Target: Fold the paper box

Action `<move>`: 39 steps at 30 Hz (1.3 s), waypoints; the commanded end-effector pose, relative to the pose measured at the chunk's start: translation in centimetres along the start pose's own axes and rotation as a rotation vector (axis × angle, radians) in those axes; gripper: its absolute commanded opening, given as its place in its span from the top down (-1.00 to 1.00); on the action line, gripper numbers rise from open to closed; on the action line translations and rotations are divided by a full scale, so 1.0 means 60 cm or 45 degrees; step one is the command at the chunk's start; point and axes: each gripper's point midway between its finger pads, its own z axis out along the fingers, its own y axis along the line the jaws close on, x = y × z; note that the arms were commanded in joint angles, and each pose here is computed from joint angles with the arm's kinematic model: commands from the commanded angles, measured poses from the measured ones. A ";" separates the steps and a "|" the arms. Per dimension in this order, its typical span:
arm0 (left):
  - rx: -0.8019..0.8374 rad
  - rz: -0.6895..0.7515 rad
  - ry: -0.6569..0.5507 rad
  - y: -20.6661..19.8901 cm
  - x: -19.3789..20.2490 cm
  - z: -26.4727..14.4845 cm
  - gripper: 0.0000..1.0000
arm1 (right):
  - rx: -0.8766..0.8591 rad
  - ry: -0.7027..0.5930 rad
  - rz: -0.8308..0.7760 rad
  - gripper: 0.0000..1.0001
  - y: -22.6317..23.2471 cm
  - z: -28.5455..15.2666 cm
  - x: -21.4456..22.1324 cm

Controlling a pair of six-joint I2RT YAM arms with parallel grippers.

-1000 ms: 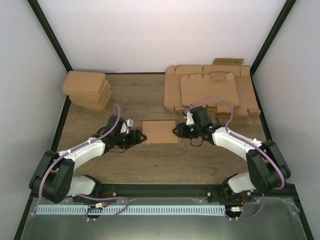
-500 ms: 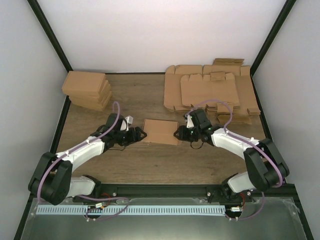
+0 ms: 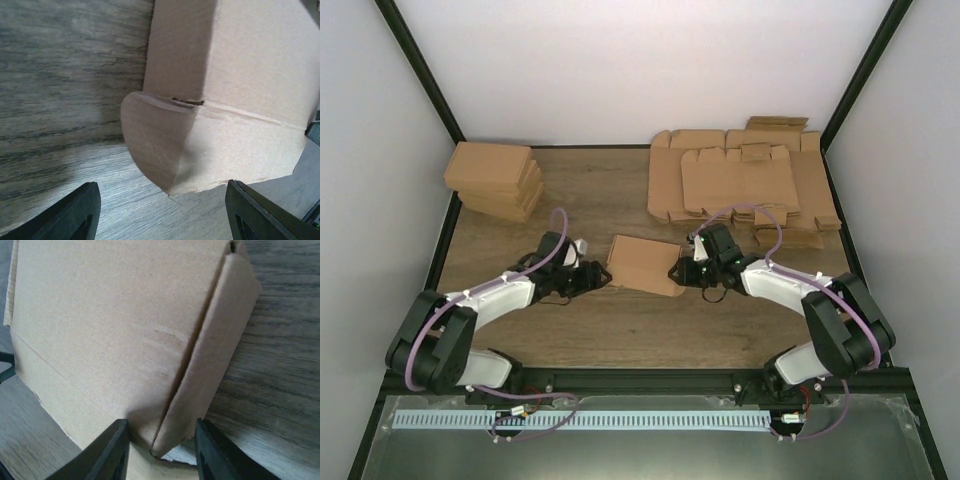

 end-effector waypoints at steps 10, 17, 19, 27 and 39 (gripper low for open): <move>-0.020 0.237 -0.272 -0.055 -0.071 -0.084 -0.59 | 0.060 -0.185 -0.263 -0.12 0.031 -0.074 -0.060; 0.044 0.292 -0.278 -0.075 -0.076 -0.084 -0.59 | -0.070 -0.216 -0.393 -0.30 0.086 -0.067 -0.127; 0.071 0.308 -0.290 -0.082 -0.077 -0.087 -0.60 | -0.113 -0.184 -0.417 -0.33 0.098 -0.047 -0.146; 0.120 0.369 -0.340 -0.106 -0.080 -0.113 -0.75 | -0.159 -0.080 -0.454 -0.45 0.099 0.041 -0.186; 0.281 0.495 -0.361 -0.158 -0.076 -0.141 -0.81 | -0.420 0.126 -0.485 -0.54 0.113 0.077 -0.075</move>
